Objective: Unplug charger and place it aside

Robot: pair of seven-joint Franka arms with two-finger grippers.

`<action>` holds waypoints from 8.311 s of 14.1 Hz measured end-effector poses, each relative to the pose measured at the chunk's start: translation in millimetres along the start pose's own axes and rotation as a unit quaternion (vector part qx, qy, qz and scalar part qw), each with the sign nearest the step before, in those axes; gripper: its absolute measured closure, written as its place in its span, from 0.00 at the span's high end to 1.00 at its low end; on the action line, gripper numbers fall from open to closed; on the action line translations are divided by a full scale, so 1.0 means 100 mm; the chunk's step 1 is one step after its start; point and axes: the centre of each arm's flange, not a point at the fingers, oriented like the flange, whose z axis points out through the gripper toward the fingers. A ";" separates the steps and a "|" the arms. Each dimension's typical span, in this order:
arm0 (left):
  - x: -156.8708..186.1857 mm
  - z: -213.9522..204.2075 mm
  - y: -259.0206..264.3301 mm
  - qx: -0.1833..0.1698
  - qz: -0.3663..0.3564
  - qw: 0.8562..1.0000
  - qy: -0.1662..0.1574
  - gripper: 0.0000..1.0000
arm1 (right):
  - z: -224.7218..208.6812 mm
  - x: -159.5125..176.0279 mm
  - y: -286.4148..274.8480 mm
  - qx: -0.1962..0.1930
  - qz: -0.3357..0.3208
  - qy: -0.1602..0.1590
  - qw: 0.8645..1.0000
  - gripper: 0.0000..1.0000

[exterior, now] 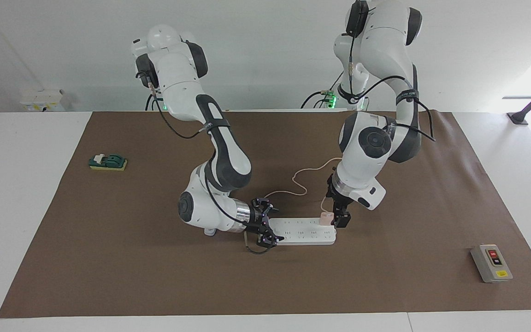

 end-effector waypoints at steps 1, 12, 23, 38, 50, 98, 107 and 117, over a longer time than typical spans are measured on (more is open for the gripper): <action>-0.01 0.03 0.00 -0.001 -0.006 1.000 0.004 1.00 | 0.01 -0.01 -0.02 0.005 0.002 0.001 1.000 1.00; -0.07 0.30 0.02 -0.007 -0.020 0.999 0.035 1.00 | 0.05 0.03 -0.07 0.004 -0.003 0.007 1.000 1.00; -0.12 0.41 0.03 -0.007 -0.018 0.999 0.036 1.00 | 0.07 0.02 -0.05 -0.001 -0.035 0.006 0.999 1.00; -0.18 0.47 0.01 -0.006 -0.011 0.999 0.039 0.48 | 0.21 0.27 -0.06 -0.009 -0.046 -0.011 0.999 0.98; -0.19 -0.29 0.08 -0.045 -0.004 0.999 0.029 0.32 | 0.21 0.28 -0.06 -0.009 -0.045 -0.010 0.999 0.98; 2.41 -2.13 -0.92 0.025 0.617 0.787 0.018 1.00 | -4.85 0.00 1.67 -0.261 -0.654 0.269 0.657 1.00; 2.22 -2.28 -1.22 0.033 0.648 0.761 0.014 1.00 | -4.67 -0.08 2.19 -0.251 -0.630 0.307 0.668 1.00; 2.13 -2.24 -1.23 0.036 0.708 0.706 0.010 1.00 | -4.67 -0.14 2.23 -0.255 -0.628 0.305 0.669 1.00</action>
